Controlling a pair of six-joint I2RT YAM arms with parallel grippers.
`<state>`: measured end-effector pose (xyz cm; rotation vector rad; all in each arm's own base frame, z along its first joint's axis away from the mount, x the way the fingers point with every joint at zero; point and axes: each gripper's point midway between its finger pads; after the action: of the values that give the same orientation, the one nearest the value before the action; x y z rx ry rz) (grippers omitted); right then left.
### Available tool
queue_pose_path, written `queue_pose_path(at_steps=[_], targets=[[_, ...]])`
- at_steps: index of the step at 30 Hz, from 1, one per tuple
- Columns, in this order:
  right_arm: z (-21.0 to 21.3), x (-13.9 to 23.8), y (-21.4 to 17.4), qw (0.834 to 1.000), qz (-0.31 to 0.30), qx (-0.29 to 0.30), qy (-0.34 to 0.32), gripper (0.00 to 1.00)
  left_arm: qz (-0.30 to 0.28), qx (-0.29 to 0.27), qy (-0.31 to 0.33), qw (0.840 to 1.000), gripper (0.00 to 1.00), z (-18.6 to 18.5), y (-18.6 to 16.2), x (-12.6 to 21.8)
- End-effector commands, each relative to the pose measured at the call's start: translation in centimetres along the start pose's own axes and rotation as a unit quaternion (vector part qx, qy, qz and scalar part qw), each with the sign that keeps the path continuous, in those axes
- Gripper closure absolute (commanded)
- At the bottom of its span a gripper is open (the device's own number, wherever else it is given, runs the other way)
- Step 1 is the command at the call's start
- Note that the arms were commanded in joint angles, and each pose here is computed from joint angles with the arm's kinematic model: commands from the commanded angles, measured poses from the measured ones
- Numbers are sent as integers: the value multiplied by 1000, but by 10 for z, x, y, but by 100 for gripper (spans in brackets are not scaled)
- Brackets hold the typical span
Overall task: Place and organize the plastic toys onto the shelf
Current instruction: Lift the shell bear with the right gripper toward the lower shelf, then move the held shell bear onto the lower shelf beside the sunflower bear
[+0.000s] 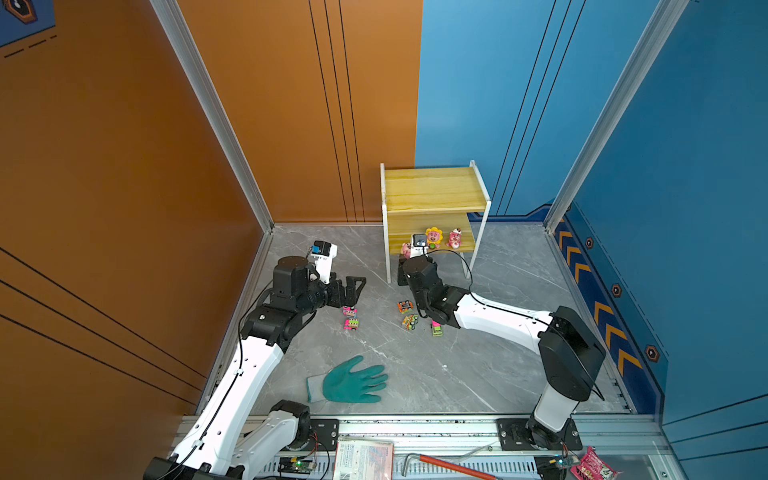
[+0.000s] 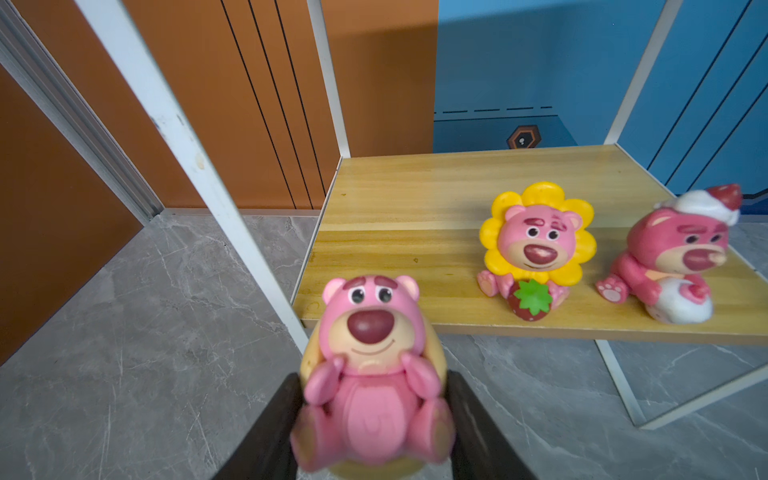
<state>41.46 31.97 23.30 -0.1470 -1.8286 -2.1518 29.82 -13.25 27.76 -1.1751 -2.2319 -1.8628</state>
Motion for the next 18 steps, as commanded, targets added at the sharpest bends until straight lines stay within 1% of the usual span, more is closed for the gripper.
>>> queue_pose_path(at_steps=[1,14,18], targets=[[4,-6,26,999,-37,-12,-10,57,-1,-20,-42,999,2,-17,-2,-1],[15,-38,20,999,-31,-8,-25,57,0,-27,-57,998,2,-28,-4,-1],[13,-46,19,999,-32,-9,-31,57,1,-27,-61,998,2,-30,-5,-1]])
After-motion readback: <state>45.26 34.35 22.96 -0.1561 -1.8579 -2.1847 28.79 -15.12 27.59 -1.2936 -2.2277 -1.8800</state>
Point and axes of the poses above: each gripper's point midway between its finger pads, its own x axis back along the fingers, its own z axis along the line the jaws close on, y = z × x, and after that the axes turned 3 degrees about -x, right-handed
